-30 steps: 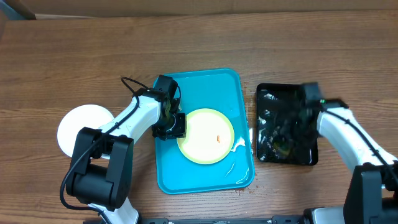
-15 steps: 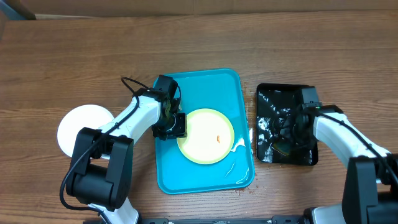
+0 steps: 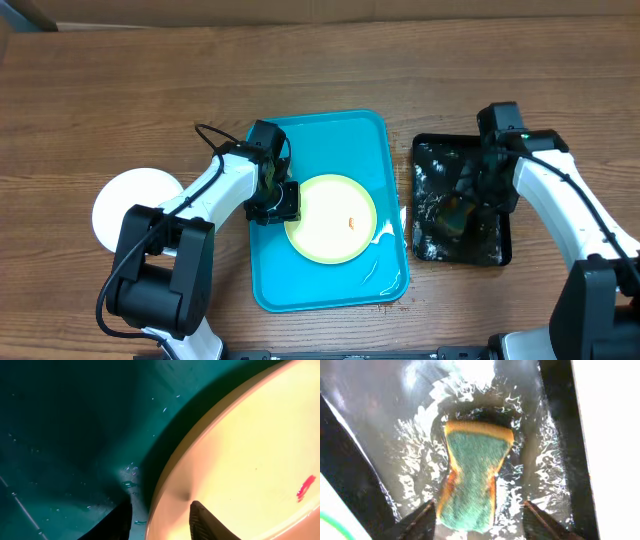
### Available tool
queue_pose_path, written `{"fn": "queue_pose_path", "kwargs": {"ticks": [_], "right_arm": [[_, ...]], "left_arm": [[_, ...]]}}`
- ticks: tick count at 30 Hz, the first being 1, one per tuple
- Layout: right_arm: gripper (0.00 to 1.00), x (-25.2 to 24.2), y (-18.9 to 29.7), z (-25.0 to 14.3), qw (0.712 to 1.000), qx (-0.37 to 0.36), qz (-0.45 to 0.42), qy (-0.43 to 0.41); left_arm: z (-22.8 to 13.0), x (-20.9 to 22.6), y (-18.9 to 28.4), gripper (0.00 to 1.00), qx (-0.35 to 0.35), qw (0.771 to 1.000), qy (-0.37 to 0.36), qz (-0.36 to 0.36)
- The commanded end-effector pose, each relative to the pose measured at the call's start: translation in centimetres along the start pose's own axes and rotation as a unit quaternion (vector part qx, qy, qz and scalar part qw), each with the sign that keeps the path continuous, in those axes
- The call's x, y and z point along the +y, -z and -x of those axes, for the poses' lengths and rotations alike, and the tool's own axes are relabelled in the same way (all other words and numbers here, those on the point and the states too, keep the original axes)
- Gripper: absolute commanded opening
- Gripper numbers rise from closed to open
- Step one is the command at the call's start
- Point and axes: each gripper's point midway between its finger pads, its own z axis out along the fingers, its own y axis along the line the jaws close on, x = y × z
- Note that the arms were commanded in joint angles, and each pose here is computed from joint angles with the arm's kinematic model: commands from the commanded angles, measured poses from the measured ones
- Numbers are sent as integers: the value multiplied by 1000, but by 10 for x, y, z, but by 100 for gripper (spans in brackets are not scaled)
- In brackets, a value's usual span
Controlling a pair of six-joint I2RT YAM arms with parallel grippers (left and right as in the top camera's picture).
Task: Clean dirty plates on tray and stack at the side
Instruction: 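Dip and wet the sponge in the black tray water with right gripper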
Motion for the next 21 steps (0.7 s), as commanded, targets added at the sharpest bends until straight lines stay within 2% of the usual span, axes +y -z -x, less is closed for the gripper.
{"fn": "queue_pose_path", "kwargs": {"ticks": [1,8,14,17,19,21], "right_arm": [[59,1,0,-10,1000,14,8,4],[52,6,-45,-28,999,19,48,-11],[9,4,-62,-33,998,10,51,-22],[4,2,-62,-36,998,18,48,-22],[4,1,-59,-37,999,25,43,-22],[4,2,-51,-35,999,28,41,-9]], "left_arm": [[-1,2,0,40,-2,1000,4,5],[9,9,0,41,-27,999,-8,28],[14,9,1,43,-37,999,-19,32],[15,8,1,43,-37,998,-46,32],[18,8,0,43,-44,996,-66,31],[22,7,-1,39,-54,995,-75,28]]}}
